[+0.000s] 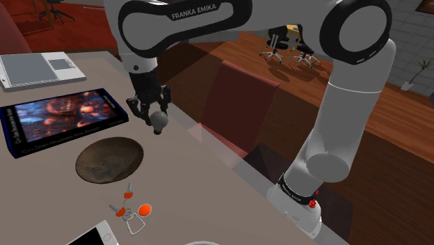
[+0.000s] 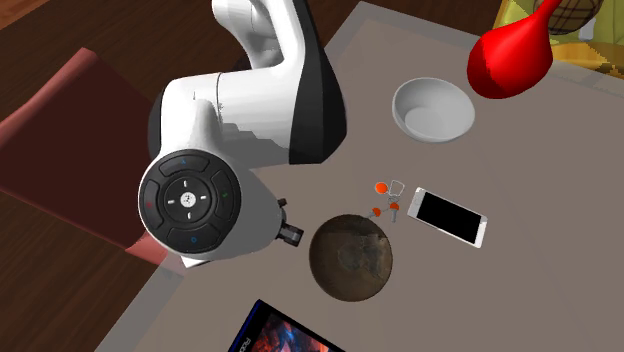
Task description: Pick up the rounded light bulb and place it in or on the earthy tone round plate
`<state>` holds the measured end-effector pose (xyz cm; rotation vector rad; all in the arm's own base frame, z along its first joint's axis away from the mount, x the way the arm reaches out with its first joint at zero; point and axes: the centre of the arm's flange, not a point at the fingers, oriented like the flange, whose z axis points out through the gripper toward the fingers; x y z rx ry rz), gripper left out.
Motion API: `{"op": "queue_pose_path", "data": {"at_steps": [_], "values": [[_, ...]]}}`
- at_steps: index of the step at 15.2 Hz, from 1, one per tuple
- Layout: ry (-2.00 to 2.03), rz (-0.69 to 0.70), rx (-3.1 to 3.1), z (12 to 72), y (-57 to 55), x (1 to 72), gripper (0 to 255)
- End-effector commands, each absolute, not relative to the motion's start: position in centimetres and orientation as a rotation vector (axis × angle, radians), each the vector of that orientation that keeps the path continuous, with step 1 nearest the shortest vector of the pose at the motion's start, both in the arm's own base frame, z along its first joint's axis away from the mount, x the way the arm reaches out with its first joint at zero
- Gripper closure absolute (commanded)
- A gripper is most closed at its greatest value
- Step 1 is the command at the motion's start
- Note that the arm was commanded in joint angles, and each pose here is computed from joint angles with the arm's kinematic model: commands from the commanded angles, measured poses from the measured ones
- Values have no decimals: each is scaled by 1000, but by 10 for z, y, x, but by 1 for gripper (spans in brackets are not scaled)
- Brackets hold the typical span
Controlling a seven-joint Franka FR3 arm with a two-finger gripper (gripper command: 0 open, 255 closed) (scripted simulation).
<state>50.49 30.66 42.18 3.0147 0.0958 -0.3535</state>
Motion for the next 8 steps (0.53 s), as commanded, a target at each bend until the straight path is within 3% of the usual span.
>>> {"op": "queue_pose_path", "data": {"at_steps": [1,8], "values": [[96,-354,3015,433,307,504,255],[96,-354,3015,470,307,504,255]]}}
